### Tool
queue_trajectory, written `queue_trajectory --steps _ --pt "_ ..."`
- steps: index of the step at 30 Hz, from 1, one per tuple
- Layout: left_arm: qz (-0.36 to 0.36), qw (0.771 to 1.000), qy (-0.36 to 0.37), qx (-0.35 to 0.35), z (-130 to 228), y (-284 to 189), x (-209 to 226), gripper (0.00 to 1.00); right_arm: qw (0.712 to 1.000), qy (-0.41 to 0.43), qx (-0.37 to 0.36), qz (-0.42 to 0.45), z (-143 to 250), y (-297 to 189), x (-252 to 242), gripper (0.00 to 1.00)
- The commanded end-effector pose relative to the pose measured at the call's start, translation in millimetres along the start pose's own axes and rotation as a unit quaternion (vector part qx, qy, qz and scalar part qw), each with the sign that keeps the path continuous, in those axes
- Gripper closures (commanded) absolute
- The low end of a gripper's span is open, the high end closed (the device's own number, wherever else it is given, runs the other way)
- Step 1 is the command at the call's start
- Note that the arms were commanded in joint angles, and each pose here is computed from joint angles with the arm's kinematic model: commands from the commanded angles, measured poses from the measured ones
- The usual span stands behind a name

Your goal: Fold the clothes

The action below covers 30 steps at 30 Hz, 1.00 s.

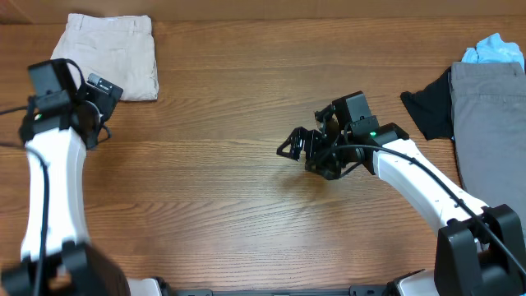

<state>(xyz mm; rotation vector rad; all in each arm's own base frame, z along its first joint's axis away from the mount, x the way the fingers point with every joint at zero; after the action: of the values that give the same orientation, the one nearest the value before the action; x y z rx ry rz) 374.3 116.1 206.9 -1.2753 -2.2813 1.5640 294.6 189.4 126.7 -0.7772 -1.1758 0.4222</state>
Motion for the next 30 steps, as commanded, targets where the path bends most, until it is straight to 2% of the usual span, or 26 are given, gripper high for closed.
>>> queue_trajectory --steps 1,8,12,17,20,23,24,25,30 --pt "0.092 0.99 0.105 -0.025 5 -67 -23 0.0 1.0 0.001 -0.003 -0.007 10 -15 11 0.01" --pt "0.216 0.954 0.192 -0.08 37 -178 -41 0.0 0.997 -0.055 -0.04 -0.047 42 -69 34 0.02" --pt "0.218 0.953 0.197 -0.072 65 -208 -28 0.0 0.99 -0.084 -0.087 -0.071 74 -116 41 0.02" --pt "0.254 0.929 0.265 -0.048 102 -232 -22 0.0 0.984 -0.077 -0.153 -0.058 119 -164 16 0.02" --pt "0.259 0.922 0.285 -0.036 117 -240 -16 0.0 0.977 -0.04 -0.205 -0.037 141 -187 -11 0.02" --pt "0.264 0.917 0.298 -0.025 129 -244 -11 0.0 0.97 -0.047 -0.232 -0.061 164 -205 -24 0.02" --pt "0.291 0.898 0.329 -0.024 137 -248 -14 0.02 0.964 -0.05 -0.246 -0.086 177 -214 -29 0.02" --pt "0.305 0.889 0.341 -0.023 142 -251 -15 0.04 0.96 -0.053 -0.256 -0.101 183 -220 -31 0.02" --pt "0.311 0.887 0.341 -0.013 156 -248 -9 0.0 0.935 -0.02 -0.337 -0.111 185 -239 -48 0.0"
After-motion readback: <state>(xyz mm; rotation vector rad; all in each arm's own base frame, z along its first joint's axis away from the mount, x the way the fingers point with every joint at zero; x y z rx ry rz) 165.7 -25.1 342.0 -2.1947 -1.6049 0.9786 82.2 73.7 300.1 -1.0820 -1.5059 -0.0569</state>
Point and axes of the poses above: each gripper's point midway between its finger pads, its own y axis out along the fingers, its own x axis along the line the jaws close on, z = x × y, the point moved 4 cm from there along -y, back along the fingers, and after that the axes turned 13 degrees about y, right-handed, at the moved point
